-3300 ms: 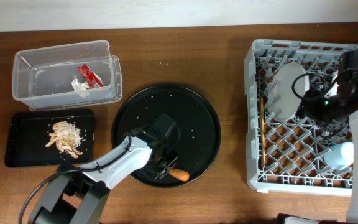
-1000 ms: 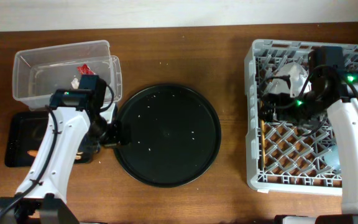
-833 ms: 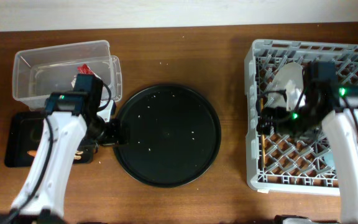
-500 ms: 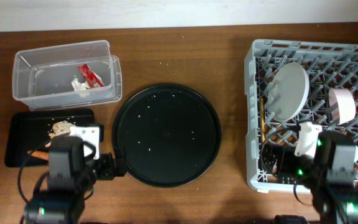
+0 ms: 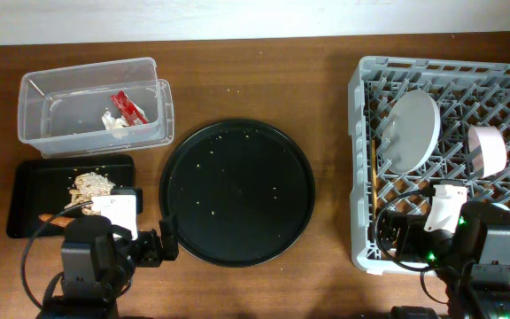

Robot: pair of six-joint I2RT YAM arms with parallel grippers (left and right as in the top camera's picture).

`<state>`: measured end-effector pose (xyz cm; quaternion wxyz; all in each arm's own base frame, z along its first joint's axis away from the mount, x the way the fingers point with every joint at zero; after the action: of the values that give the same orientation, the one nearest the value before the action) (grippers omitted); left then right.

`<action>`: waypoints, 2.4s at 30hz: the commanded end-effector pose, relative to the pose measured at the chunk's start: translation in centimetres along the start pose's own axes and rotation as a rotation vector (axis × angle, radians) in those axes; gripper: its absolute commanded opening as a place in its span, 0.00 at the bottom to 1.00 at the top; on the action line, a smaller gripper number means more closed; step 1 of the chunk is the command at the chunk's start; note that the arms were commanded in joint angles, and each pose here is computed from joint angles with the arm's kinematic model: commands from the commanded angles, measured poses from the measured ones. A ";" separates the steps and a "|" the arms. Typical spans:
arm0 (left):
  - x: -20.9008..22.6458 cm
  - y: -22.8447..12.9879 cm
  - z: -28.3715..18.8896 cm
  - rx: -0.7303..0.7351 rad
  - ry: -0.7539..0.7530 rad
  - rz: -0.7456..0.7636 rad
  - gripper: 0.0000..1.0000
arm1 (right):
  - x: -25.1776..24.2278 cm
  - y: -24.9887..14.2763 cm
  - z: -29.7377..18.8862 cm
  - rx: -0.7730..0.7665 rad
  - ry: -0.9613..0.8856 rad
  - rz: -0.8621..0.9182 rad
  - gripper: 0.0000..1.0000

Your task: Sort waste into correct bins and load items into the dishwasher rack

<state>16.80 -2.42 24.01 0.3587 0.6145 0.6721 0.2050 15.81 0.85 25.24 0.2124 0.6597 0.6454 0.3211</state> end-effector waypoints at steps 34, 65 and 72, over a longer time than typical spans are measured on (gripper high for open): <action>0.0 -0.3 0.2 0.012 -0.003 -0.012 0.99 | -1.1 -4.4 8.4 -0.712 -0.076 -0.279 0.98; 1.5 -3.5 5.5 -0.722 -0.030 0.283 0.99 | -1.1 -4.4 8.4 -0.712 -0.076 -0.279 0.98; 1.8 -4.5 6.4 -0.646 -0.021 0.282 0.99 | -1.1 -4.4 8.4 -0.712 -0.076 -0.279 0.98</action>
<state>18.49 -2.19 16.31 0.5105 0.5494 0.4857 0.4489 18.61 1.14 16.31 0.4926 0.4630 0.5667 0.4710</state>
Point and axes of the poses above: each gripper's point midway between its finger pads, its own z axis out along the fingers, its own x axis along the line the jaws close on, y = z × x, the point moved 6 cm from there along -z, back along the fingers, and after that the axes turned 5 degrees about -z, right-handed, at the moved point
